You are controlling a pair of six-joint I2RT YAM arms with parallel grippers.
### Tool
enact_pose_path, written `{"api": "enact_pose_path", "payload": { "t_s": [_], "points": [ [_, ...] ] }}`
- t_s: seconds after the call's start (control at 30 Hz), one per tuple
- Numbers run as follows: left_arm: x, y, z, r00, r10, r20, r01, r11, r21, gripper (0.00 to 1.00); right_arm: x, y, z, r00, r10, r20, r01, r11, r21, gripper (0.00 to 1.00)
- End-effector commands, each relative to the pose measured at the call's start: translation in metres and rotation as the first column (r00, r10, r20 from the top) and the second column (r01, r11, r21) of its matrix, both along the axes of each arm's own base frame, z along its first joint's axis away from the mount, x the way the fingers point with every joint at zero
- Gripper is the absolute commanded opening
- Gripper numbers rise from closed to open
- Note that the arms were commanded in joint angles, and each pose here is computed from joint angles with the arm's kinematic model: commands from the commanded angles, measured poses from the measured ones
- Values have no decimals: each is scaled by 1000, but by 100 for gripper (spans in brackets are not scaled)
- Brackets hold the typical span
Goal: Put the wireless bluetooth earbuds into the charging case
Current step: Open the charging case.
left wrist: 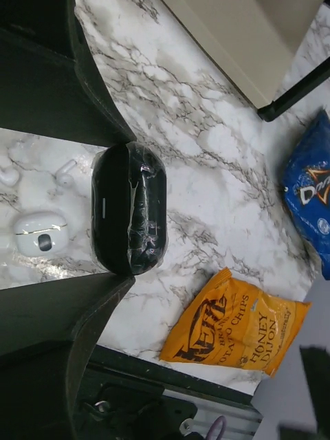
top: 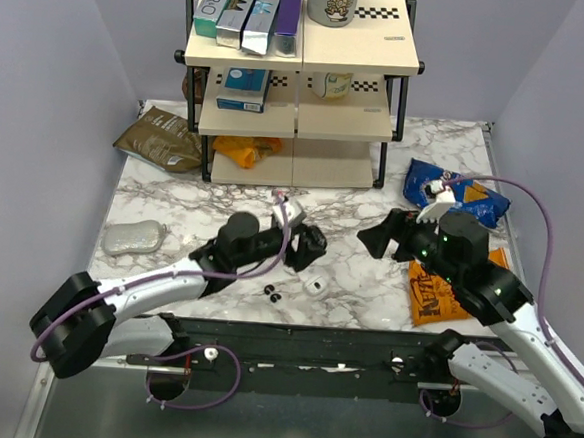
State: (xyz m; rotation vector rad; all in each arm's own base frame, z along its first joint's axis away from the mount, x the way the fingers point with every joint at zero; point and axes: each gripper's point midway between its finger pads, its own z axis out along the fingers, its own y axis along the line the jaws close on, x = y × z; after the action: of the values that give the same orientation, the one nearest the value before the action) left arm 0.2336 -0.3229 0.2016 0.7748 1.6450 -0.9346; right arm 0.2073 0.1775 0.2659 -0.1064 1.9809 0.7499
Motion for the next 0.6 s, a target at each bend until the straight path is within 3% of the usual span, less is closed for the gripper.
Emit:
{"api": "enact_pose_path", "payload": {
  "t_s": [0.0, 0.1, 0.23, 0.33, 0.57],
  "points": [
    [-23, 16, 18, 971, 21, 239, 17, 988, -156, 0, -1, 16, 14, 992, 107, 63, -106, 994, -18, 92],
    [-28, 24, 14, 959, 51, 278, -18, 993, -119, 0, -5, 28, 26, 978, 188, 88, -187, 982, -17, 91],
    [-35, 36, 20, 949, 98, 300, -51, 986, -161, 0, -15, 56, 11, 933, 361, -5, -361, 932, -33, 91],
    [-42, 47, 17, 945, 130, 300, -67, 975, -212, 0, -20, 67, 0, 910, 412, -36, -414, 909, -42, 90],
    [-44, 46, 11, 942, 126, 310, -72, 981, -182, 0, -27, 97, -7, 873, 485, -52, -488, 869, -76, 90]
  ]
}}
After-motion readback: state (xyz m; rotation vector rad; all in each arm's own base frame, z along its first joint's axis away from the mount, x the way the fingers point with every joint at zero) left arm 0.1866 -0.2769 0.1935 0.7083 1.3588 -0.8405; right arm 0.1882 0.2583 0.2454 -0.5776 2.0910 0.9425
